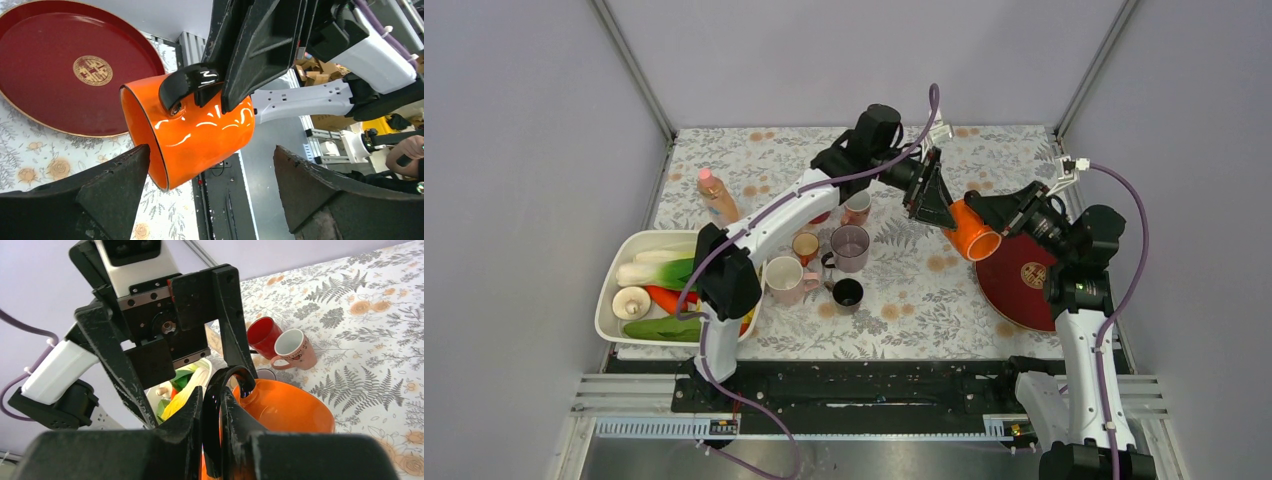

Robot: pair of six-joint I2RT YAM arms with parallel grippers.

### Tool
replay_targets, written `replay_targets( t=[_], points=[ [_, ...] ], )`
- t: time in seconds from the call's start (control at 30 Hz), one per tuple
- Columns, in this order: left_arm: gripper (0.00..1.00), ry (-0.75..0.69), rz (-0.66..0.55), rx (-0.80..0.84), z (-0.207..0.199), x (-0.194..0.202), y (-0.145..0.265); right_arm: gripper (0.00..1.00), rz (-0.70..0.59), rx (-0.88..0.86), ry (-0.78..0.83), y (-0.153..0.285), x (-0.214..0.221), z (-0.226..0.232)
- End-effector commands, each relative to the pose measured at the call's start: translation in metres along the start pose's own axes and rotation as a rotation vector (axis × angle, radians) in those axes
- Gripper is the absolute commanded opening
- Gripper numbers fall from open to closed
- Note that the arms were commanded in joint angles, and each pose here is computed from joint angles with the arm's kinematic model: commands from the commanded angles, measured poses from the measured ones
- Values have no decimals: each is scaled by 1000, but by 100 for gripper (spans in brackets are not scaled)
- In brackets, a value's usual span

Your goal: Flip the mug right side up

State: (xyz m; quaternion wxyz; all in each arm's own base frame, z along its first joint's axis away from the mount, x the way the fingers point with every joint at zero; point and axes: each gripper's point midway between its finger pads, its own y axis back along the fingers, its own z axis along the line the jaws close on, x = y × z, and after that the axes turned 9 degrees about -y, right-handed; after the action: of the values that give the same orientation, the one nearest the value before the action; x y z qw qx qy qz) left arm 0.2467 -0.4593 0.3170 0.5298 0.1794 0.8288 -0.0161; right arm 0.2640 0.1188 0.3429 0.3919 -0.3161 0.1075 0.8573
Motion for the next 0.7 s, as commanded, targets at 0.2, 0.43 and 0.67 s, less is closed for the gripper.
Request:
replay_targets(
  t=[0.2, 0.43, 0.67],
  points=[
    [79, 62, -60, 252, -44, -15, 3, 0, -39, -165, 146, 5, -23, 64],
    [62, 66, -104, 463, -91, -28, 7, 0, -45, -184, 146, 5, -26, 69],
    [0, 195, -96, 434, -80, -36, -7, 0, -43, -156, 154, 6, -24, 64]
  ],
)
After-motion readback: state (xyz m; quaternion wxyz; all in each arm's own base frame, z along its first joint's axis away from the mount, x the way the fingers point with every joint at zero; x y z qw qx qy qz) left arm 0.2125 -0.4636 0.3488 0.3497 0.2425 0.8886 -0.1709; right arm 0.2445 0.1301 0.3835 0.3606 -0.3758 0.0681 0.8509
